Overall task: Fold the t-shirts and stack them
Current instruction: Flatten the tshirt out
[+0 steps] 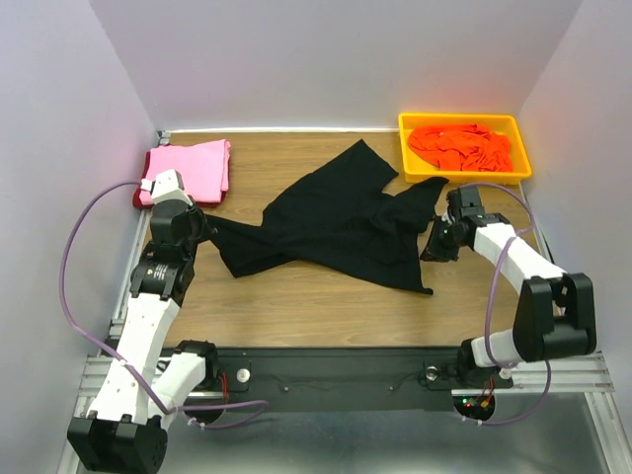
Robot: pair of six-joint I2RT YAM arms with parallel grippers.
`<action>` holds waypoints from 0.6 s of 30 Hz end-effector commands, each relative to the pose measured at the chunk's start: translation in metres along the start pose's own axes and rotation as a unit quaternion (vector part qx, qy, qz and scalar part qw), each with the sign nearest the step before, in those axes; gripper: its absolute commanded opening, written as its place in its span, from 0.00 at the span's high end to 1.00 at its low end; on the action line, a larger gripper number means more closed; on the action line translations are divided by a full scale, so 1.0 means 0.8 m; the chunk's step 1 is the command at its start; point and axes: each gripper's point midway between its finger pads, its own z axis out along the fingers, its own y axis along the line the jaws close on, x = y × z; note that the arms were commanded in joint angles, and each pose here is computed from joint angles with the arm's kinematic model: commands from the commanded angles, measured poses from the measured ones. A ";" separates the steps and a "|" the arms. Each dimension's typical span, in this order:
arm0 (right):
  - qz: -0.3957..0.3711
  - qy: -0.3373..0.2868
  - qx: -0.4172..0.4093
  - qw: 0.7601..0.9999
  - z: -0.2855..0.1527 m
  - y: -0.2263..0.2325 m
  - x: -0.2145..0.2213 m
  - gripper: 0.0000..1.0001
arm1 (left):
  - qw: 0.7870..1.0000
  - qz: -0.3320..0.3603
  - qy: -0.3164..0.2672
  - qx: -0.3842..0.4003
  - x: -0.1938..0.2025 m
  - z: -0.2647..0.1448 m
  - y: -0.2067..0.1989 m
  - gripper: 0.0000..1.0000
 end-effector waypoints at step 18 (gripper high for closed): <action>-0.005 0.015 0.009 1.000 0.082 -0.006 -0.016 0.94 | 0.999 -0.008 -0.047 -0.007 -0.033 -0.014 0.003 1.00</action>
